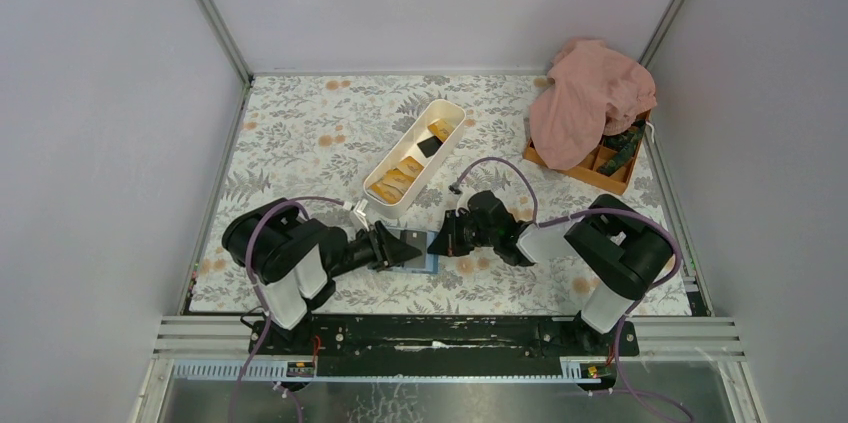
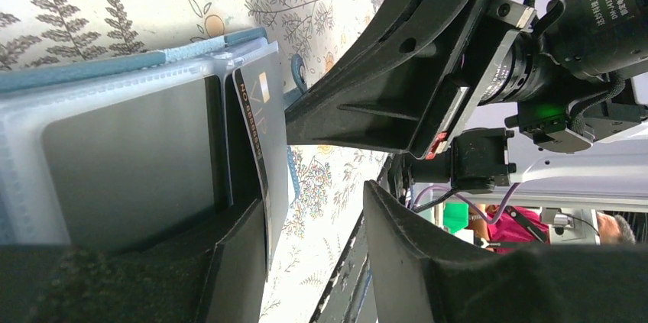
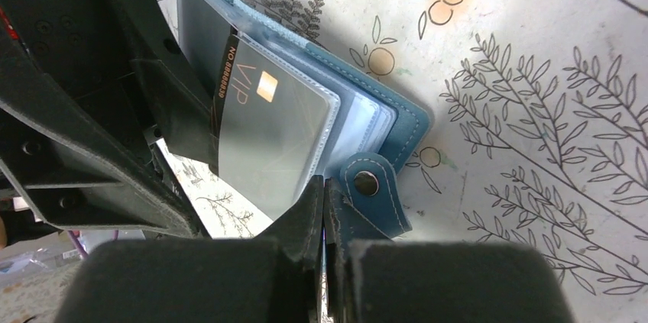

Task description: Take the credit cards out of the card holder

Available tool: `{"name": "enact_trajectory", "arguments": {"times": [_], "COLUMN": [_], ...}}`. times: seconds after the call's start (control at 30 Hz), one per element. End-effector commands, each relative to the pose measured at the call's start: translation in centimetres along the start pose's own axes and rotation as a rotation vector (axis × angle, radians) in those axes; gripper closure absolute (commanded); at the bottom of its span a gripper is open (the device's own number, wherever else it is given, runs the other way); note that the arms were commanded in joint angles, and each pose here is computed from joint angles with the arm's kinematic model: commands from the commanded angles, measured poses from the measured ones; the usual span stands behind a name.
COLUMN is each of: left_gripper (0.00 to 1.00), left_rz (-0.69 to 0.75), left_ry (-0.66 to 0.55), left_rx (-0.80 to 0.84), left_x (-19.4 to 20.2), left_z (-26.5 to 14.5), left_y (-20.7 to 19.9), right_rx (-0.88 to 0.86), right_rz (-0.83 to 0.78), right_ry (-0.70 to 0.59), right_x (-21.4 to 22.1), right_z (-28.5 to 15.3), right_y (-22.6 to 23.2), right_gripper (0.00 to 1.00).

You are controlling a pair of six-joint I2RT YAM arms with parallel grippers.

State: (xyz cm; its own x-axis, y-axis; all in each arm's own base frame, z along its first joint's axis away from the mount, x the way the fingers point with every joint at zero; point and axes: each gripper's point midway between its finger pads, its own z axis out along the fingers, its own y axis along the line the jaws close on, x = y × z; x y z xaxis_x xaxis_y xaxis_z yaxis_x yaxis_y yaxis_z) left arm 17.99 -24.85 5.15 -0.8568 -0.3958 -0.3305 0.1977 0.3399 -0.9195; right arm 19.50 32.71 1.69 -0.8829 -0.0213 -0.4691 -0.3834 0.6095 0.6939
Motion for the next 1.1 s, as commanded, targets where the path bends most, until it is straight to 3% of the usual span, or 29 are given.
{"name": "enact_trajectory", "arguments": {"times": [0.0,0.57,1.0,1.07], "left_gripper": [0.48,0.51,0.66,0.75], "left_rz": [0.029,0.003,-0.007,-0.011], "left_ry": [-0.023,-0.043,-0.073,-0.075], "left_rx": [0.049,0.005,-0.042,-0.058], "left_x": [-0.3,-0.7,-1.4,-1.4], "left_z": [-1.3,-2.7,-3.4,-3.4], "left_y": [-1.0,0.3,1.4,1.7], "right_rx": [0.176,0.183,0.166,0.166], "right_rz": [-0.006,0.025,0.036,0.038], "right_ry": [0.02,0.038,0.043,0.045], "right_x": [0.8,1.6,1.8,2.0], "right_z": [-0.3,0.2,0.4,0.4], "right_y": [-3.8,-4.8,-4.8,-4.9], "right_gripper": [1.0,1.0,1.0,1.0]}}
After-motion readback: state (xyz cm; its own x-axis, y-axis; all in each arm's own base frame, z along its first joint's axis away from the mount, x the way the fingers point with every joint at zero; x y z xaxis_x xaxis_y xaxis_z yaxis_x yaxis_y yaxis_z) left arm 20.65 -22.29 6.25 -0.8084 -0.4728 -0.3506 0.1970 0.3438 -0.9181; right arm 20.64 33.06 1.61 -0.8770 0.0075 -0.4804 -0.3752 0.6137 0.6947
